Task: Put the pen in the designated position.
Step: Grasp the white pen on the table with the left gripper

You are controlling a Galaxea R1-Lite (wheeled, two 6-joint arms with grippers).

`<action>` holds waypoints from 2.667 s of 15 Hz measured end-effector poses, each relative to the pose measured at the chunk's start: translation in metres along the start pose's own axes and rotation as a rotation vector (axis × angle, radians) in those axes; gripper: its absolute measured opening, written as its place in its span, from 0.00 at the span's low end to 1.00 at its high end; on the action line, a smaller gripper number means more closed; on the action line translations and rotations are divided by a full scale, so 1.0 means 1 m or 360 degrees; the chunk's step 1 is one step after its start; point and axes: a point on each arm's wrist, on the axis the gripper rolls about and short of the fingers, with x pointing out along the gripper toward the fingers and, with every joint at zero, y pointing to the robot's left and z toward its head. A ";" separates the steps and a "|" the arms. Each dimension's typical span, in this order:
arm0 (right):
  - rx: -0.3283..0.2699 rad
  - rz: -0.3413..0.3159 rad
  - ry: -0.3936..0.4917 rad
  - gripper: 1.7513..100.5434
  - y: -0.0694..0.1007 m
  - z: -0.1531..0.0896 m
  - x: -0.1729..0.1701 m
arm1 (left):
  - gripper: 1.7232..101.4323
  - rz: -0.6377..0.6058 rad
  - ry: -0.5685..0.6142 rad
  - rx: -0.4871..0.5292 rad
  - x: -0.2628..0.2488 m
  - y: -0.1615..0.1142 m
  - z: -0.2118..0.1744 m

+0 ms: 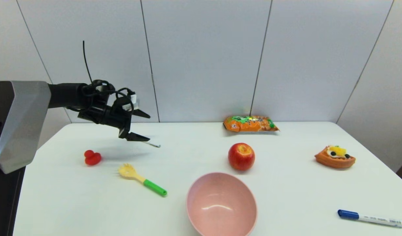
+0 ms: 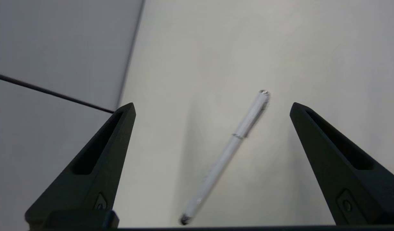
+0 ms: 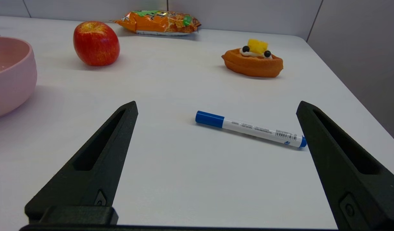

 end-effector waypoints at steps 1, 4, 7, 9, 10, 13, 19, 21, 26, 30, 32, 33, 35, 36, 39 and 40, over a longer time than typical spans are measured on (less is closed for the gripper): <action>0.0001 0.0000 -0.0001 0.97 0.000 0.000 0.000 | 0.96 -0.0049 -0.0022 -0.0072 0.000 -0.004 0.000; 0.0001 0.0001 0.0000 0.97 0.000 0.000 0.000 | 0.96 -0.0149 -0.0062 -0.0251 0.001 -0.012 0.000; 0.0001 0.0000 -0.0001 0.97 0.000 0.000 0.000 | 0.96 -0.0182 -0.0096 -0.0330 0.002 -0.013 -0.001; 0.0001 0.0000 0.0000 0.97 0.000 0.000 0.000 | 0.96 -0.0211 -0.0116 -0.0398 0.005 -0.015 -0.004; 0.0001 0.0000 0.0000 0.97 0.000 0.000 0.000 | 0.96 -0.0219 -0.0116 -0.0413 0.006 -0.015 -0.005; 0.0001 0.0000 -0.0001 0.97 0.000 0.000 0.000 | 0.96 -0.0233 -0.0111 -0.0437 0.010 -0.016 -0.010; 0.0001 0.0000 -0.0001 0.97 0.000 0.000 0.000 | 0.96 -0.0156 -0.0003 -0.0322 0.026 -0.009 -0.034; 0.0001 0.0000 -0.0001 0.97 0.000 0.000 0.000 | 0.96 -0.0156 0.0039 -0.0324 0.030 -0.010 -0.040; 0.0001 0.0000 -0.0001 0.97 0.000 0.000 0.000 | 0.96 -0.0108 0.0154 -0.0333 0.031 -0.008 -0.051; 0.0001 0.0000 -0.0001 0.97 0.000 0.000 0.000 | 0.96 -0.0059 0.0190 -0.0364 0.018 -0.005 -0.063; 0.0001 0.0000 -0.0001 0.97 0.000 0.000 0.000 | 0.96 -0.0037 0.0215 -0.0375 0.013 -0.004 -0.067; 0.0001 0.0000 -0.0001 0.97 0.000 0.000 0.000 | 0.96 -0.0034 0.0219 -0.0382 0.013 -0.004 -0.068; 0.0001 0.0000 -0.0001 0.97 0.000 0.000 0.000 | 0.96 -0.0035 0.0223 -0.0387 0.013 -0.004 -0.070; 0.0001 -0.0001 -0.0001 0.97 0.000 0.000 0.000 | 0.96 -0.0037 0.0223 -0.0388 0.013 -0.004 -0.070; 0.0001 0.0000 -0.0001 0.97 0.000 0.000 0.000 | 0.96 -0.0051 0.0211 -0.0403 0.015 -0.005 -0.070; 0.0000 0.0000 -0.0001 0.97 0.000 0.000 0.000 | 0.96 -0.0057 0.0206 -0.0411 0.015 -0.006 -0.070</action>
